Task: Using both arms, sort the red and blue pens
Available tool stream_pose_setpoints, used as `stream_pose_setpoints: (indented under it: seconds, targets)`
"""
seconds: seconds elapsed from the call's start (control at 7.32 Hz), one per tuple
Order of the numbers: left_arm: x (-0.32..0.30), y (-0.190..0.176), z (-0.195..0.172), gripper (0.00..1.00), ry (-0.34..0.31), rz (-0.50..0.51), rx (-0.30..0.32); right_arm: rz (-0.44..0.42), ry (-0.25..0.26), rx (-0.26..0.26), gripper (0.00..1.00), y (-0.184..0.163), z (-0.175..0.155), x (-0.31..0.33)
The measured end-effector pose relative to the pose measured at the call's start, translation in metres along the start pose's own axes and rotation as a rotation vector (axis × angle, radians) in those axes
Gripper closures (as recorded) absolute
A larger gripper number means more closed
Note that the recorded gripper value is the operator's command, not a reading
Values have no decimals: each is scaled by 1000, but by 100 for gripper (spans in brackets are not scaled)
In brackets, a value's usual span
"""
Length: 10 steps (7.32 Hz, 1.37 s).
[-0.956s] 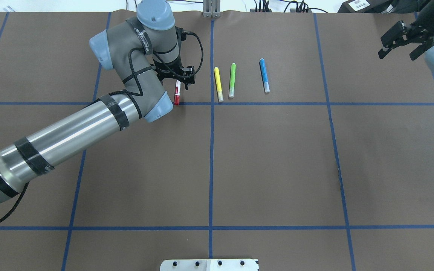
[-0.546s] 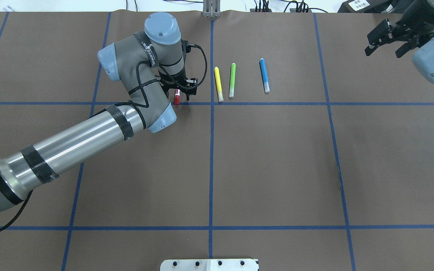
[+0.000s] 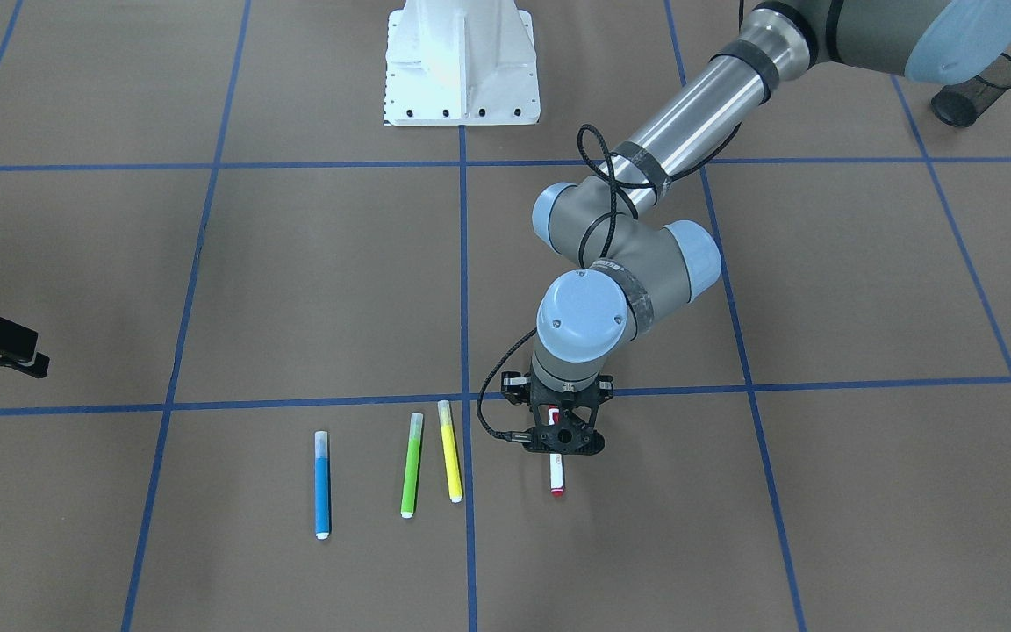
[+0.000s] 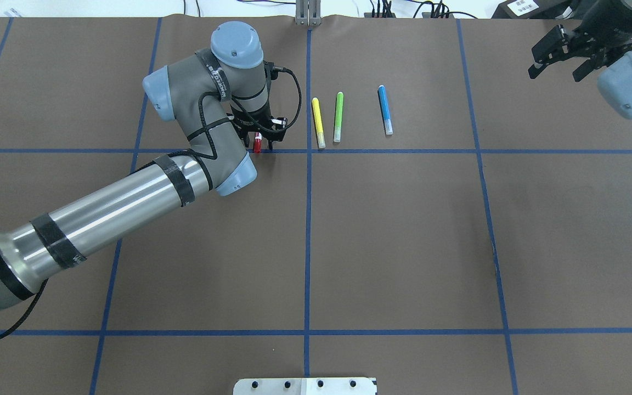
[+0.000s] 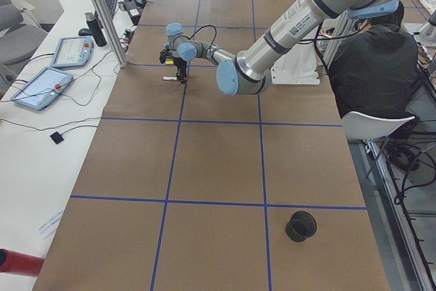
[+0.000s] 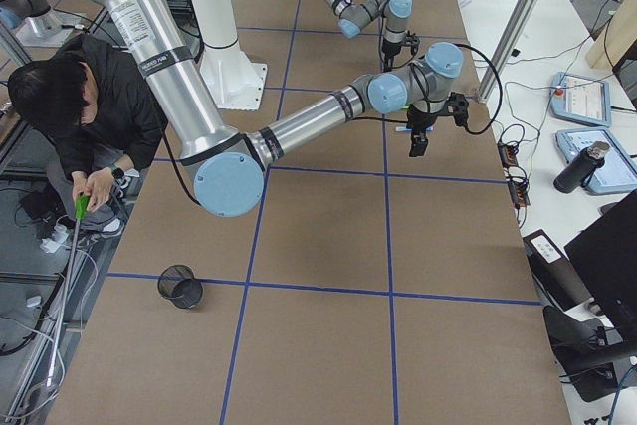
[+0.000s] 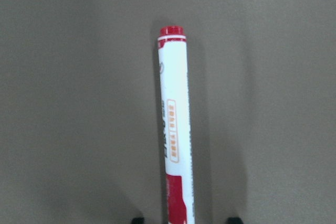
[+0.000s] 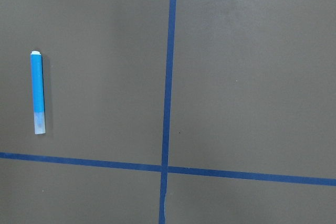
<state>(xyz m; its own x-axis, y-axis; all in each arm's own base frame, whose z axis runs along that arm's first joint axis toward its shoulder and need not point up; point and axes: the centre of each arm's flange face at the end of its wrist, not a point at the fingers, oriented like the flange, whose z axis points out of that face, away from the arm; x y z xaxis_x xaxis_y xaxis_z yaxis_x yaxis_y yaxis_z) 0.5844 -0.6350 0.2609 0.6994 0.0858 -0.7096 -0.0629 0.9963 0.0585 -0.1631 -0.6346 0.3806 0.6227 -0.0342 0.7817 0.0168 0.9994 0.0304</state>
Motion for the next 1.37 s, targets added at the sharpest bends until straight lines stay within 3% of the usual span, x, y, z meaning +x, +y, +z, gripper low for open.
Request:
stream_pose_setpoints:
  seconds: [0.41, 0.82, 1.09, 1.37]
  targets:
    - [-2, -8, -19, 100, 20, -37, 14, -1, -1, 1, 1, -1, -1, -1]
    - [-36, -37, -88, 100, 86, -113, -14, -21, 14, 16, 1, -23, -2, -26]
    - [-96, -46, -118, 100, 112, -165, -19, 1, 21, 32, 1, -55, 29, -86]
    - [-188, -44, -144, 100, 150, -216, -29, 49, 25, 72, 3, -50, 91, -159]
